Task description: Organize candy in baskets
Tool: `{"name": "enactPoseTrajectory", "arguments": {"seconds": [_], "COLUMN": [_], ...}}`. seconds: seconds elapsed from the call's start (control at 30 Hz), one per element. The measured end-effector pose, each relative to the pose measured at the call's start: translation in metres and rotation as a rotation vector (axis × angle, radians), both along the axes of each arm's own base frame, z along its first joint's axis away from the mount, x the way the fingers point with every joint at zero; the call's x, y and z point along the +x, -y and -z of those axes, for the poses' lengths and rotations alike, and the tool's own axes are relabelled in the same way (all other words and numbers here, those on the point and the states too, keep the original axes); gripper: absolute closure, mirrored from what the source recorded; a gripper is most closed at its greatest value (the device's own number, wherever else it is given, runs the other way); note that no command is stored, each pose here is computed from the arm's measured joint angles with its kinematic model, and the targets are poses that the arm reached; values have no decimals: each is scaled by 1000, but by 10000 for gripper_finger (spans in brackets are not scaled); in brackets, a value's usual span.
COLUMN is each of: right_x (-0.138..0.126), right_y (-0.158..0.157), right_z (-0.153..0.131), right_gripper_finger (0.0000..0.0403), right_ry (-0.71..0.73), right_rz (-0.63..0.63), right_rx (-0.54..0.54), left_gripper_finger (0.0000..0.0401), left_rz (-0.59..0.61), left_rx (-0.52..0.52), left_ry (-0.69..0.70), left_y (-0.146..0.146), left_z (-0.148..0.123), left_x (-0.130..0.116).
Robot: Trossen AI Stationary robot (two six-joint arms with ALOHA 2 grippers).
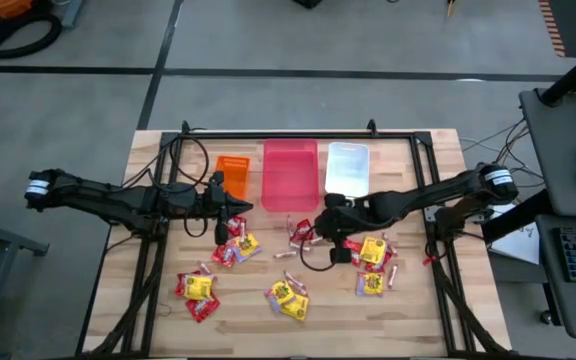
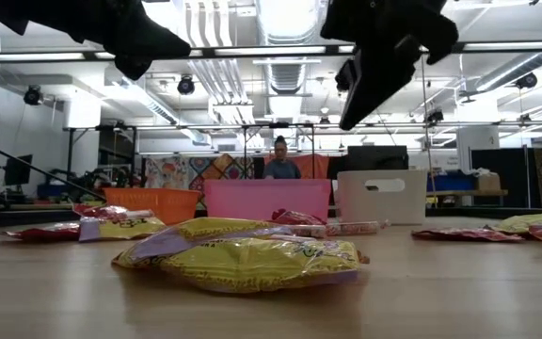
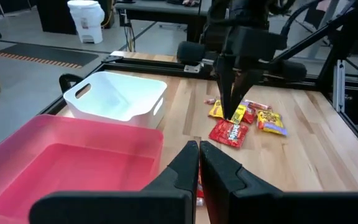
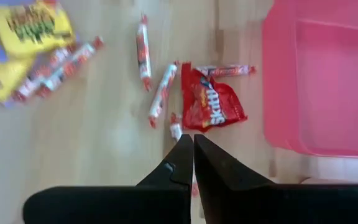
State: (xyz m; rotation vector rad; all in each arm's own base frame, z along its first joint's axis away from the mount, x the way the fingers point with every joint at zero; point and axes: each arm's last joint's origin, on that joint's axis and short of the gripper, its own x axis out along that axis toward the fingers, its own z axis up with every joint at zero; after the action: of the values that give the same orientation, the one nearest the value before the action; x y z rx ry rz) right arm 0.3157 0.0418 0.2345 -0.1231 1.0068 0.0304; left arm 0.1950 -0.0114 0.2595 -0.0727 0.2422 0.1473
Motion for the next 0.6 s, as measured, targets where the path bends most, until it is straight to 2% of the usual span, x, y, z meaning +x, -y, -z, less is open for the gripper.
{"name": "enactPoseTrajectory", "arguments": {"seconds": [0.17, 0.47, 0.6], "right_x": [2, 18, 23], "right_y": [1, -2, -1], "right_z": [15, 63, 84], "right_gripper_finger": [380, 281, 255], "right_ry": [-36, -155, -217], "right_rz": [-11, 8, 18], "right_rx": [-10, -21, -46], "left_gripper_finger": [401, 401, 401], "left_rz": [-1, -1, 0], "left_rx": [-3, -3, -4], "left_ry": [-2, -3, -5], "left_y": [0, 0, 0], "left_z": [0, 0, 1], "left_x": [0, 0, 0]}}
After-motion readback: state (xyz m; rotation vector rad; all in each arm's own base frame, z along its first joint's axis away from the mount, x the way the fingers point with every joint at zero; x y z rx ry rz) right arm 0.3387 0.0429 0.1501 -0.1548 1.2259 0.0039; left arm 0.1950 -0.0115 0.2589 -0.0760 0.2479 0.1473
